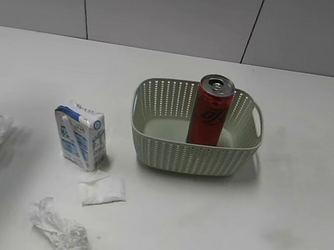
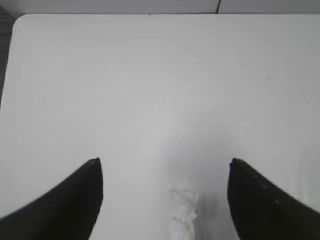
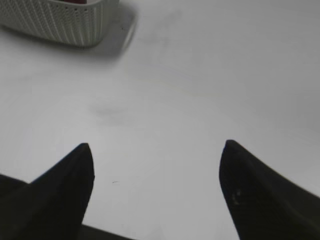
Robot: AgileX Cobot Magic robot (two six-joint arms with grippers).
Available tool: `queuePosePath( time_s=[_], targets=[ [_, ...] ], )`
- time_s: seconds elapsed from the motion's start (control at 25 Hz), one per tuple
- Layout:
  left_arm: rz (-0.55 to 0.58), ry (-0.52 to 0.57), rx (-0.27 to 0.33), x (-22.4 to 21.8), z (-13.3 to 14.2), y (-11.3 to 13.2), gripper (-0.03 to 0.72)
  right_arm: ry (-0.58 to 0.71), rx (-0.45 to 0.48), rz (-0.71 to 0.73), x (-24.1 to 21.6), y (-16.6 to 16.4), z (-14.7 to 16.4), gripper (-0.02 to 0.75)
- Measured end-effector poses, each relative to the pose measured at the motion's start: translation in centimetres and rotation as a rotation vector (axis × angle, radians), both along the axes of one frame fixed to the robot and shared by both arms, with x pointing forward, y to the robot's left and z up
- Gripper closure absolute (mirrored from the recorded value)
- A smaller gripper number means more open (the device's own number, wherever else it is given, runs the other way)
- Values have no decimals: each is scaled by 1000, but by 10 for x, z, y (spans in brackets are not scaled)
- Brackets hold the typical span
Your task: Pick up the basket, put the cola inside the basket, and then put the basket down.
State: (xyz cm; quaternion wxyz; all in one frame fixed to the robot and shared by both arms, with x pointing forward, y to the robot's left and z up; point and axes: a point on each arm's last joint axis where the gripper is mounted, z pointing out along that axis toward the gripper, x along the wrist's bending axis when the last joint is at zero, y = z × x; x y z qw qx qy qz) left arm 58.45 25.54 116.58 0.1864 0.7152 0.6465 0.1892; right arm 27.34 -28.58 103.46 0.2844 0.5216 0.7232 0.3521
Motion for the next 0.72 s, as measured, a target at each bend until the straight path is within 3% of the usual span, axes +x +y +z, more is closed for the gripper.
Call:
queuePosePath(
  time_s=[0.36, 0.72],
  targets=[
    [0, 7, 21, -80, -3, 13, 99, -186, 51, -92, -26, -11, 4, 146],
    [-7, -179, -5, -180, -6, 28, 102, -187, 54, -93, -26, -11, 3, 146]
  ],
)
